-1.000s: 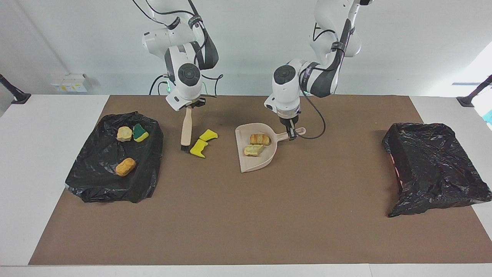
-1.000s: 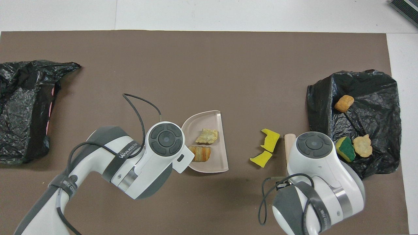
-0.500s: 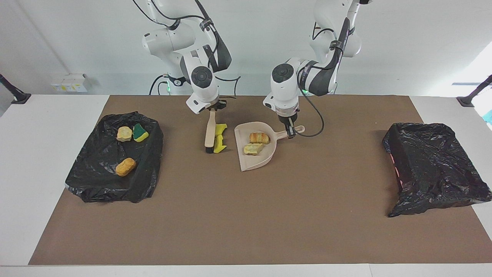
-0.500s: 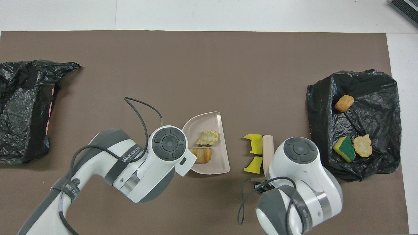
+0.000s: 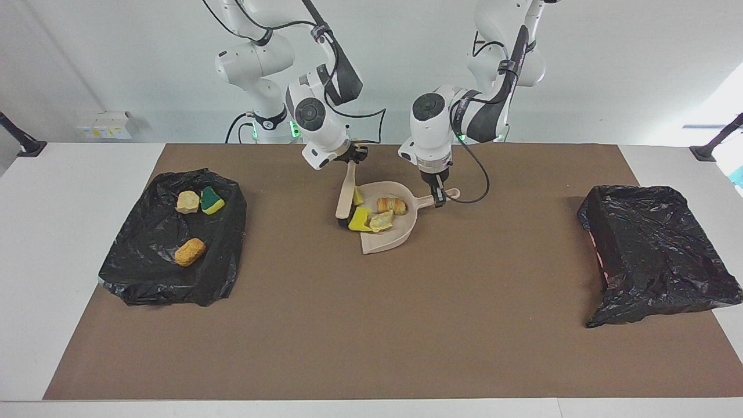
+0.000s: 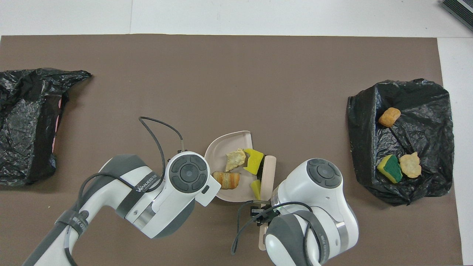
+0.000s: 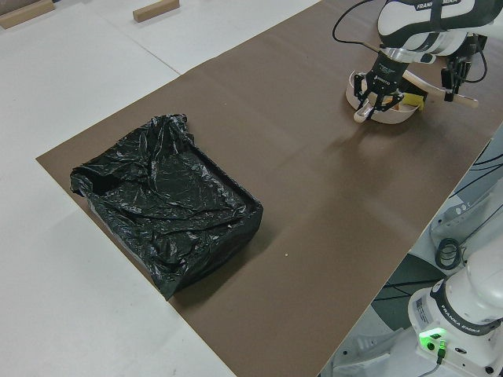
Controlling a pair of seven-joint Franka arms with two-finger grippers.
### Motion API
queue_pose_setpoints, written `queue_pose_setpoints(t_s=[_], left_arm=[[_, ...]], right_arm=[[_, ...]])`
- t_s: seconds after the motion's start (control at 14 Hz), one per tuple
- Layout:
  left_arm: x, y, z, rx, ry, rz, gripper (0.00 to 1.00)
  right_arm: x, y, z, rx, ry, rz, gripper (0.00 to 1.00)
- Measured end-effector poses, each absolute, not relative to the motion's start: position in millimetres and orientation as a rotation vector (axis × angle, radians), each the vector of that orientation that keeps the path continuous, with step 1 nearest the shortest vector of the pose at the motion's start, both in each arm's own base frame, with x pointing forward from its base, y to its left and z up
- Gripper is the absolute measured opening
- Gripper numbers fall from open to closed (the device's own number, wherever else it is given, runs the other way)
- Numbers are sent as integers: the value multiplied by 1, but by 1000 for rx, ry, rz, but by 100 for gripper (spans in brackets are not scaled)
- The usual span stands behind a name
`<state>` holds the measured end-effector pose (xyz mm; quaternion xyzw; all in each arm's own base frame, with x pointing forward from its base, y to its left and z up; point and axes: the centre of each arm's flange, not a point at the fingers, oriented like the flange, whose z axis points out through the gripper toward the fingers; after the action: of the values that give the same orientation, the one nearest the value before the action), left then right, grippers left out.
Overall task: Sweep and dump trash in bin
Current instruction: 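Sweep the remaining crusts and sponges toward the dustpan with the right gripper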
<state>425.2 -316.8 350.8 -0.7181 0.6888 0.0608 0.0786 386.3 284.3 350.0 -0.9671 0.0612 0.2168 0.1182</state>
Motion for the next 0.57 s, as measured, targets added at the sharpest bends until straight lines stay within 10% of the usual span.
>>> queue_pose_setpoints(t_s=[0.57], left_arm=[[424,-315,349,-2149,2066,157,32]], right_arm=[[409,263,449,-2981,35,703,27]])
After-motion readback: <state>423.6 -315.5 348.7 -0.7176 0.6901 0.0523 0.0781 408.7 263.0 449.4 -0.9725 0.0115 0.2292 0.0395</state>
